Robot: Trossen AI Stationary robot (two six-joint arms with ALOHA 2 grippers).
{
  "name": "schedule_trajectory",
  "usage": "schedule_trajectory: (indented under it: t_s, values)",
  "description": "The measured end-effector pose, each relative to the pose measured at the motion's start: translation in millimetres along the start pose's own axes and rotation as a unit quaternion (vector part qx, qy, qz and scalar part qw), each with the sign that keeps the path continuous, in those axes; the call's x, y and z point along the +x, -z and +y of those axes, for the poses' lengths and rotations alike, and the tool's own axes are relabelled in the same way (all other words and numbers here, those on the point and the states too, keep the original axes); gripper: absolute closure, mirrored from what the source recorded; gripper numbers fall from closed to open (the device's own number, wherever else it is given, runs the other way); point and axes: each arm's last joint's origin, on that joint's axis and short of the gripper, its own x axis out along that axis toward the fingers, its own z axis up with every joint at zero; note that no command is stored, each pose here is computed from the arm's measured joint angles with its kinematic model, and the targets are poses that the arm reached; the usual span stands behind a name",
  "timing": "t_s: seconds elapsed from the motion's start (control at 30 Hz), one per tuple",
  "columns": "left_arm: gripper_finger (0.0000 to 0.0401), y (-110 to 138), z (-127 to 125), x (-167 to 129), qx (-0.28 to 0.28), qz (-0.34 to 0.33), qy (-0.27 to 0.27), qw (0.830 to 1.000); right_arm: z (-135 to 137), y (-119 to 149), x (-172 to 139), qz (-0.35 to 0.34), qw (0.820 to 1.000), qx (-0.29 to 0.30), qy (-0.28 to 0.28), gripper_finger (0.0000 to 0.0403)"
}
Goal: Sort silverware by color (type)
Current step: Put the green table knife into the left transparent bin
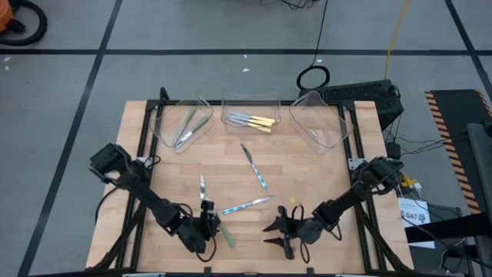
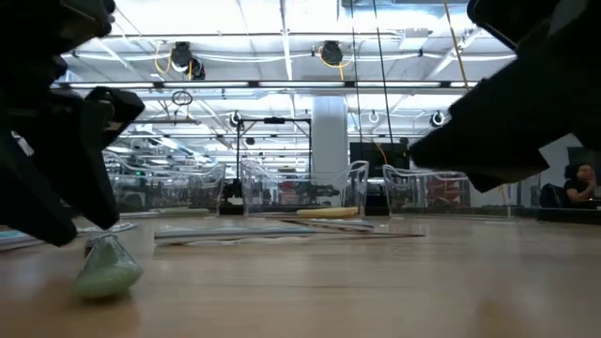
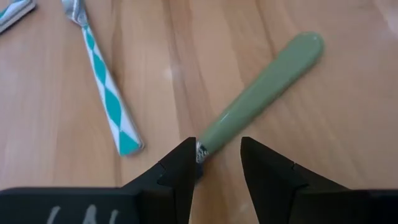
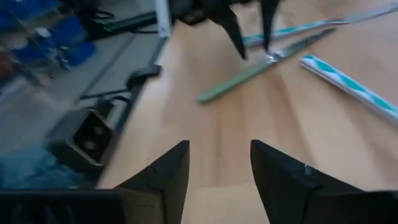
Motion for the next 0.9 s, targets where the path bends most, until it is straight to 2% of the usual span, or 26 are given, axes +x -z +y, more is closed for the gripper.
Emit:
schedule_trajectory:
  t_s: [0.27, 0.37, 0.5, 0.6, 0.7, 0.8, 0.9]
  values:
    - [0.0265, -3.7, 9.5, 27.1, 0.023, -0.025, -0.015, 0.999, 1.3, 0.1, 1.7, -0.014, 1.0, 0.007, -0.013, 0.0241]
    - [0.0265, -12.5, 20.3, 33.0, -0.002, -0.062, -0.037, 0.997, 1.2, 0.2, 1.7, -0.014, 1.0, 0.005, -0.011, 0.0241]
    - [0.0265, -33.1, 38.3, 36.8, -0.066, -0.135, -0.052, 0.987, 1.0, -0.7, 2.5, -0.02, 1.0, -0.015, 0.006, 0.0241]
    - [0.0265, -39.6, 46.2, 39.2, -0.075, -0.136, -0.06, 0.986, 1.7, -2.2, 6.0, -0.018, 0.998, -0.033, 0.04, 0.0241]
    - [0.0265, -47.2, 48.2, 39.2, -0.063, -0.11, -0.065, 0.99, 1.7, -0.8, 9.8, 0.008, 0.996, -0.053, 0.077, 0.0241]
    - [0.0265, -51.2, 45.2, 35.3, -0.039, -0.027, -0.063, 0.997, 2.9, -0.4, 12.6, 0.03, 0.993, -0.061, 0.091, 0.0241]
    - [0.0265, -59.4, 40.8, 23.4, -0.044, 0.058, -0.058, 0.996, 5.7, -4.0, 15.5, 0.02, 0.993, -0.065, 0.1, 0.0241]
